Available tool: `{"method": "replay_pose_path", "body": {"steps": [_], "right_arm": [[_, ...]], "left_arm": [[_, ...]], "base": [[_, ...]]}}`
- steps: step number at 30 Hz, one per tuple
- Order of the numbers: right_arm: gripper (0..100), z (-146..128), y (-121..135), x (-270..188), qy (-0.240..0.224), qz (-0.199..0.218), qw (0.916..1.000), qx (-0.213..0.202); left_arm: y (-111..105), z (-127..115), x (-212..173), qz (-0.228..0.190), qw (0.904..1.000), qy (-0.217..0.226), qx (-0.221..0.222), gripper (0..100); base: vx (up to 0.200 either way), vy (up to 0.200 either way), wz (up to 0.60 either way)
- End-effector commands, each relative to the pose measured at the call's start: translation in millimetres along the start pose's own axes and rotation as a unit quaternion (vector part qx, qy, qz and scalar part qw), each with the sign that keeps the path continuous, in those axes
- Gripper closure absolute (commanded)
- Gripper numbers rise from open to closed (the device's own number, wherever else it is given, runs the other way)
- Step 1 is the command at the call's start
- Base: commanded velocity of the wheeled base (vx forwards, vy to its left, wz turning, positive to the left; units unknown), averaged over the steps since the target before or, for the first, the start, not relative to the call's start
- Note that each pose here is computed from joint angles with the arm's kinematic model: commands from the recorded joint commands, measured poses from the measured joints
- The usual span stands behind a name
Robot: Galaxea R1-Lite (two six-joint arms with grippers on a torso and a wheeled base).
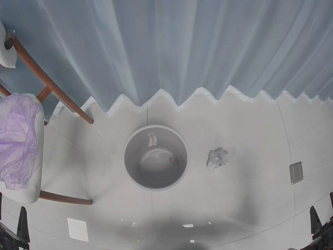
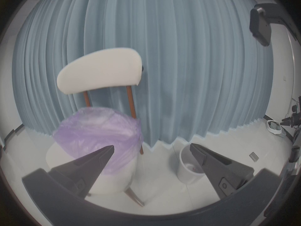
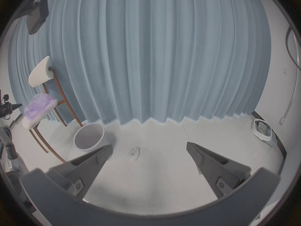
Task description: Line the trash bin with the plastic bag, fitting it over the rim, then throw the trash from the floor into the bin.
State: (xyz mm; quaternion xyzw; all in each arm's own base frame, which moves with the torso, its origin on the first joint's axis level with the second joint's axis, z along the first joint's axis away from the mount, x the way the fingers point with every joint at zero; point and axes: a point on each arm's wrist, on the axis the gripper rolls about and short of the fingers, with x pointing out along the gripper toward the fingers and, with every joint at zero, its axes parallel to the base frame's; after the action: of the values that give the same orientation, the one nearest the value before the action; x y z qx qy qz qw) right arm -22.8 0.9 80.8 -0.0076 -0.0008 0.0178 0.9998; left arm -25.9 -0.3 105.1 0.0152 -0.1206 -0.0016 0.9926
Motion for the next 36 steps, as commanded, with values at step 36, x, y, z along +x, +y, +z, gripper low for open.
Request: {"method": "replay_pose_path", "body": {"steps": [36], "right_arm": [[0, -5, 0, 0, 0.0, 0.003, 1.0, -0.001]], "left_arm": [[22, 67, 142, 0.094, 0.9109, 0.31, 0.255, 0]], "base": [[0.0, 0.0, 0.0]]}}
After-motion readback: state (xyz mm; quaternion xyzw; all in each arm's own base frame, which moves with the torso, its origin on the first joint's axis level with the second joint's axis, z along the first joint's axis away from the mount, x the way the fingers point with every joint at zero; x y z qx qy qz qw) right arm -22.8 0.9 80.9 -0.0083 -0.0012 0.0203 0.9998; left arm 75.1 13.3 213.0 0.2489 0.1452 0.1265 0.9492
